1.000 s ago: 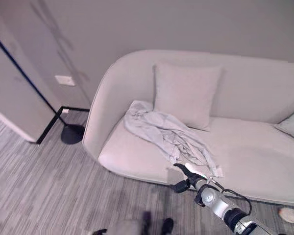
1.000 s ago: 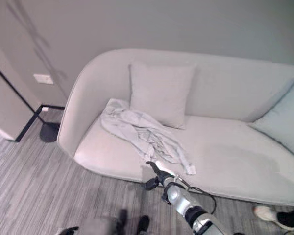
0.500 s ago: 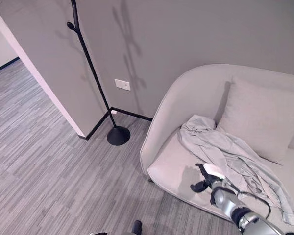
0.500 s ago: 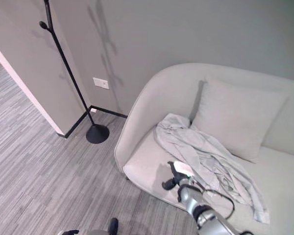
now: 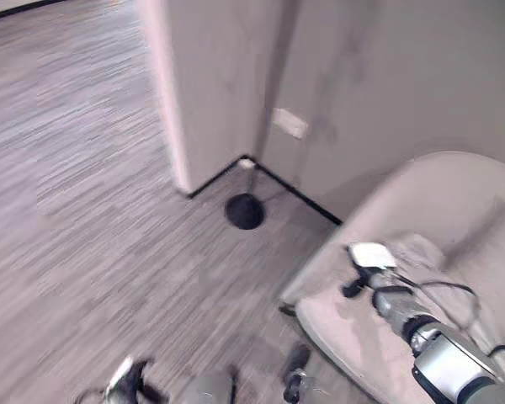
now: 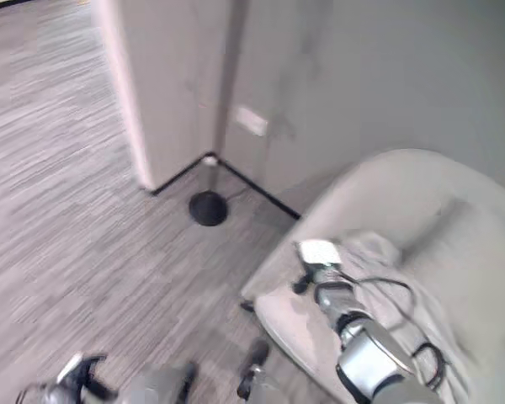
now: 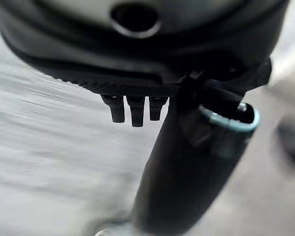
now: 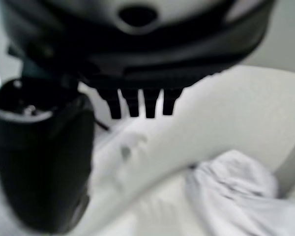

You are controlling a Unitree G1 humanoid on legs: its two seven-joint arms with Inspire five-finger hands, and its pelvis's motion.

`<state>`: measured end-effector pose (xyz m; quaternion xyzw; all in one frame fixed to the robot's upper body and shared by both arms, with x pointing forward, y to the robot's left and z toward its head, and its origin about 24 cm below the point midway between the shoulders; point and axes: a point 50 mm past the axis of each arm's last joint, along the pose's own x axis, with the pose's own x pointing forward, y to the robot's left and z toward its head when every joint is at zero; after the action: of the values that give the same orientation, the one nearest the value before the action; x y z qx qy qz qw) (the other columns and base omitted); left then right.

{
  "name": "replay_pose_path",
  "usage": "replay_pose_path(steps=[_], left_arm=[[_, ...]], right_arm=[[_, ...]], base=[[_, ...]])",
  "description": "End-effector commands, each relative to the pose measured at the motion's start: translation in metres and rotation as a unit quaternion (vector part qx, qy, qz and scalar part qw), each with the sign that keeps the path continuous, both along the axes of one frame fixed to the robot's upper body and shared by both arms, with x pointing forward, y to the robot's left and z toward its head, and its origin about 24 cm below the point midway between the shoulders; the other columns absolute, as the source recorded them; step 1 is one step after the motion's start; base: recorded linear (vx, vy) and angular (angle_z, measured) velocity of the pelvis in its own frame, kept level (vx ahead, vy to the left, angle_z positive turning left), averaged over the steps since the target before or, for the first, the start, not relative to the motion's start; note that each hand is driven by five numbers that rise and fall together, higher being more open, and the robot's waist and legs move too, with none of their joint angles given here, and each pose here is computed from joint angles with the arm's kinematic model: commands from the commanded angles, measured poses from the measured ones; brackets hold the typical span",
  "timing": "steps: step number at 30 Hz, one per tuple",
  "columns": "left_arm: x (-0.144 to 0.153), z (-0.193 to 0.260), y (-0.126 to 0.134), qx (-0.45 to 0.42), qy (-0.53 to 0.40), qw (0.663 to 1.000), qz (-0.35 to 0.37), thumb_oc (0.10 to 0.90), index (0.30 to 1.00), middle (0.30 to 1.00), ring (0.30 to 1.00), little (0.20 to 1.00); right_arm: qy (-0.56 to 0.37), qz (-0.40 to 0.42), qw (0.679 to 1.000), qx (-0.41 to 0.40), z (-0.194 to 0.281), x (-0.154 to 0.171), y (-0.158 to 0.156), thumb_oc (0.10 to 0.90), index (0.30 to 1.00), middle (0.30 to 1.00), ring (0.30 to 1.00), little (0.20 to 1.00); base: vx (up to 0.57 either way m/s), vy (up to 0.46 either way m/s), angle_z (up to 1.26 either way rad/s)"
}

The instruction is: Hang the clothes on the sofa on the clothes rack.

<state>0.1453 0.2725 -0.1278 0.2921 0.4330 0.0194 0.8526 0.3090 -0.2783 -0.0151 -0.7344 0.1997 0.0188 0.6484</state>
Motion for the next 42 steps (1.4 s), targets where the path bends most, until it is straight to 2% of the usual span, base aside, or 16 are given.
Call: replay_pose_path(steps=[1,5,6,9,13,20,26,29,36,39,42], left_arm=[[-0.029,-0.015,-0.014,-0.015,0.039,0.999,0.004,0.800,0.900,0.900,0.900,0.900],[-0.044,-0.022,-0.021,-0.019,0.063,0.998,-0.002,0.800,0.900,0.900,0.900,0.900],[-0.045,-0.025,-0.031,-0.019,0.074,0.996,-0.043,0.800,0.900,0.900,0.900,0.900],[-0.036,-0.025,-0.047,-0.022,0.067,0.992,-0.108,0.800,0.900,0.900,0.900,0.900],[-0.026,-0.023,-0.062,-0.024,0.054,0.983,-0.171,0.800,0.900,0.900,0.900,0.900],[-0.029,-0.023,-0.058,-0.020,0.046,0.990,-0.132,0.800,0.900,0.900,0.900,0.900],[-0.030,-0.023,-0.062,-0.017,0.044,0.985,-0.166,0.800,0.900,0.900,0.900,0.900],[-0.028,-0.022,-0.060,-0.015,0.045,0.985,-0.164,0.800,0.900,0.900,0.900,0.900],[-0.041,-0.022,-0.034,0.005,0.062,0.994,-0.091,0.800,0.900,0.900,0.900,0.900],[-0.057,-0.025,-0.023,-0.003,0.069,0.998,0.000,0.800,0.900,0.900,0.900,0.900],[-0.059,-0.028,-0.037,-0.010,0.075,0.996,-0.040,0.800,0.900,0.900,0.900,0.900]], right_arm=[[-0.090,-0.016,0.994,-0.054,0.040,0.012,-0.030,0.800,0.900,0.900,0.900,0.900],[-0.092,-0.027,0.994,-0.049,0.035,0.007,-0.032,0.800,0.900,0.900,0.900,0.900],[-0.113,-0.029,0.992,-0.044,0.040,0.010,-0.031,0.800,0.900,0.900,0.900,0.900],[-0.137,-0.044,0.989,-0.033,0.044,0.010,-0.034,0.800,0.900,0.900,0.900,0.900],[-0.151,-0.052,0.987,-0.014,0.040,0.006,-0.032,0.800,0.900,0.900,0.900,0.900],[-0.187,-0.047,0.981,0.008,0.045,0.002,-0.034,0.800,0.900,0.900,0.900,0.900],[-0.242,0.019,0.970,-0.027,0.085,0.004,-0.034,0.800,0.900,0.900,0.900,0.900],[-0.245,0.016,0.969,-0.030,0.089,0.006,-0.037,0.800,0.900,0.900,0.900,0.900],[-0.191,-0.002,0.981,0.006,0.069,0.012,-0.034,0.800,0.900,0.900,0.900,0.900],[-0.155,0.009,0.988,0.024,0.052,0.017,-0.016,0.800,0.900,0.900,0.900,0.900],[-0.175,0.041,0.984,0.002,0.070,0.031,-0.008,0.800,0.900,0.900,0.900,0.900]], base=[[0.18,-0.173,-0.17],[0.14,-0.169,-0.03],[0.03,-0.120,-0.19],[0.03,-0.105,-0.42],[0.03,-0.038,-0.39],[0.01,0.023,-0.19],[-0.11,0.148,-0.45],[-0.17,0.065,-0.64],[-0.09,-0.195,-0.30],[0.19,-0.539,-0.11],[0.09,-0.404,0.06]])
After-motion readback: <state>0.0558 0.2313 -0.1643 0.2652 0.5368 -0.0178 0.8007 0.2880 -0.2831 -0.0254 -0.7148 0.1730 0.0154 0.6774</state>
